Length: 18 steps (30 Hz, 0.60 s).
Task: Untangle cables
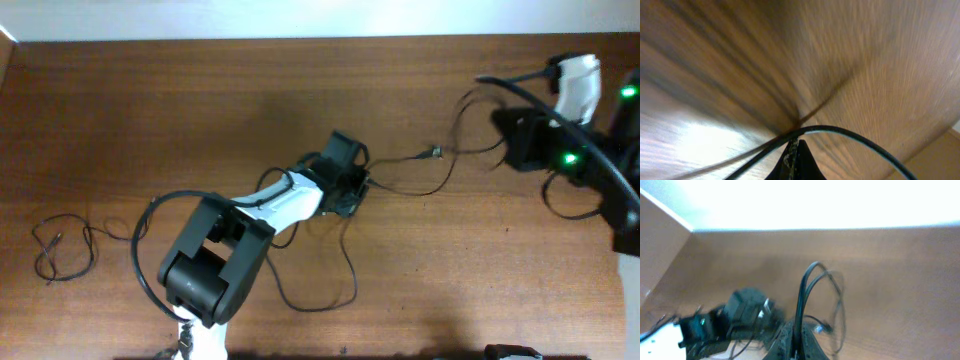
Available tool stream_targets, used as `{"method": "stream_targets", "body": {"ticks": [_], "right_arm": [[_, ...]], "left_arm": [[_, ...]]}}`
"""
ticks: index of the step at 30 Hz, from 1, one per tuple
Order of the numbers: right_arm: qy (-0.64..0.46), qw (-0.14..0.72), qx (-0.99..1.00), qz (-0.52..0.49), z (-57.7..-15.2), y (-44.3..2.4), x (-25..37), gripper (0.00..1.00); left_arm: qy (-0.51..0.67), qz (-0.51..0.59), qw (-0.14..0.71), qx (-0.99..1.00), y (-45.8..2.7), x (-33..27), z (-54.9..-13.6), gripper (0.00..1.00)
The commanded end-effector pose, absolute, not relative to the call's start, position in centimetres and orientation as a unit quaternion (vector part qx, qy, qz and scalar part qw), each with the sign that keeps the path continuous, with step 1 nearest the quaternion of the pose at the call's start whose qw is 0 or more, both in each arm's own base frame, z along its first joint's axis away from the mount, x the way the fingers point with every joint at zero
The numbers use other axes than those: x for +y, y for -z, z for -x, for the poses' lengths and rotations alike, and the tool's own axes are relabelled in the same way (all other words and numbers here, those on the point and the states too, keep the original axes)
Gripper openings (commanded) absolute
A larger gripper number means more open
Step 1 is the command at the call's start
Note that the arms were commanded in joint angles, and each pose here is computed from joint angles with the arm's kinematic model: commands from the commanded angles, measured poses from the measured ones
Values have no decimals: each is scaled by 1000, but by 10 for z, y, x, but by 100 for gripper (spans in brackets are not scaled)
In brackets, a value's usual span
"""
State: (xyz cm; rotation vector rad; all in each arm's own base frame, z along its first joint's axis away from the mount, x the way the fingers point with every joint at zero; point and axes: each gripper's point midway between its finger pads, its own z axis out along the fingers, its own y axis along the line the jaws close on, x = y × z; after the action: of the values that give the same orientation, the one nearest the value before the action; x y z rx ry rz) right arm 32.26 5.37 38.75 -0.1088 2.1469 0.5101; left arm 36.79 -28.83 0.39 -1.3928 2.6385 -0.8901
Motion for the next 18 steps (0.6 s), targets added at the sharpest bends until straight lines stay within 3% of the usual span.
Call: {"method": "stream_targets", "body": {"ticks": [1,4,8,11,12,15,18], "right_arm": [[-59,532,844,-23,-321,-441,0,4],[65,543,820,-167,-311,-452,-62,4],[77,472,848,-229,-316,-411,-74,4],[46,383,899,-208,-323,-363,-58,4],[45,361,906,-219,-322,-352,-58,4],[31,290,926,-241,-317,-320,-52,4],[-7,234,946,-223,-315,-298,-35,4]], "left_arm": [[223,477,28,849,15,-233,-376,0],[212,459,37,862,18,-213,-382,0],[235,435,38,869,13,-220,-387,0],[421,166,150,879,-59,-283,-432,0],[428,136,181,875,-76,-285,-440,0],[399,41,265,877,-126,-277,-452,0],[260,62,309,913,-150,-228,-450,0]]}}
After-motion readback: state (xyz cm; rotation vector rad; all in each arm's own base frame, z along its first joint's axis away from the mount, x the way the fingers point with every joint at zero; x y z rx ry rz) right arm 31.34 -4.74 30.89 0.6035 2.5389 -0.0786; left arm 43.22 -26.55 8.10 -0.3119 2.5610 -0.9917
